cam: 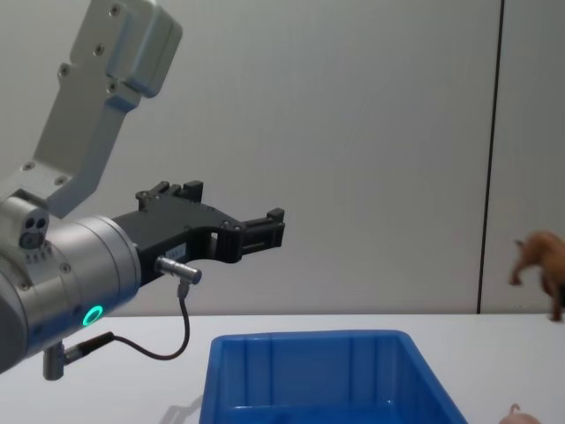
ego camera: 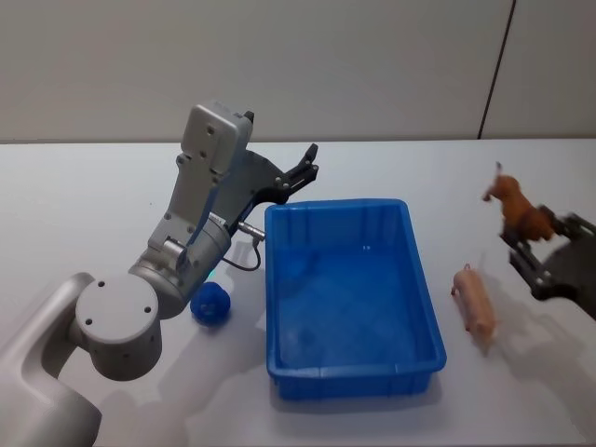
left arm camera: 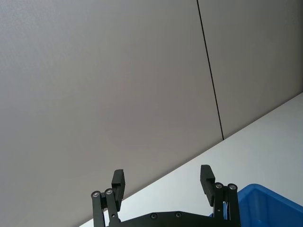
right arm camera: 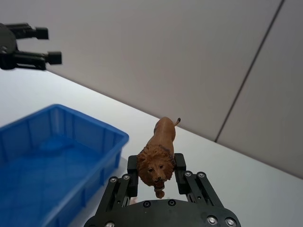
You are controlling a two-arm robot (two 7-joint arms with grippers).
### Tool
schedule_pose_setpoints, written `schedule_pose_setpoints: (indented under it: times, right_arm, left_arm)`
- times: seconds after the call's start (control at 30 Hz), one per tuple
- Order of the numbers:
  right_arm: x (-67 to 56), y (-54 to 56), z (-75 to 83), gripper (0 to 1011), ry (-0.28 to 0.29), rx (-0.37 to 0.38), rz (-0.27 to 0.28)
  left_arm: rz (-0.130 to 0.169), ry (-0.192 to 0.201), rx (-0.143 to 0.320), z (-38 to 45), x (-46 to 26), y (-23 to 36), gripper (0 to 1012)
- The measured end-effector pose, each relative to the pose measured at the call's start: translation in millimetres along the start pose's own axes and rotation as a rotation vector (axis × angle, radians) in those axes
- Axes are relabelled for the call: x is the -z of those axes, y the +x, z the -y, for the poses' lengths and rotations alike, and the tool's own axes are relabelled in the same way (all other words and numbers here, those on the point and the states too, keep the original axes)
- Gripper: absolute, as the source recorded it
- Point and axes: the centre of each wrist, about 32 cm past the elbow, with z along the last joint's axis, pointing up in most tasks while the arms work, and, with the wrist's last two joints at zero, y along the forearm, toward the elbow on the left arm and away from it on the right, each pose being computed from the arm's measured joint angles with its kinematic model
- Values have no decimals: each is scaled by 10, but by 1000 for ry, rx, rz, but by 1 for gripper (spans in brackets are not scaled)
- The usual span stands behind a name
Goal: Pick up the two dolls from the table and place them into the box.
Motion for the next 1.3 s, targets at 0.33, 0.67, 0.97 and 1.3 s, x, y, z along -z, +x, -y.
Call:
schedule_pose_setpoints:
  times: [0.33, 0.67, 0.97, 1.3]
  right_arm:
    - [-226, 81, -380, 433, 3, -145, -9]
    - [-356, 132, -883, 433, -53, -314, -50]
    - [-371, 111, -1247, 456, -118, -414, -74]
    - [-396, 84, -1454, 722, -153, -471, -84]
  left_arm:
    - [0, 0, 0, 0, 0, 0, 1001]
    - [0, 0, 0, 0, 0, 0, 1001]
    - [0, 0, 0, 0, 0, 0, 1001]
    - [0, 0, 0, 0, 0, 0, 1001]
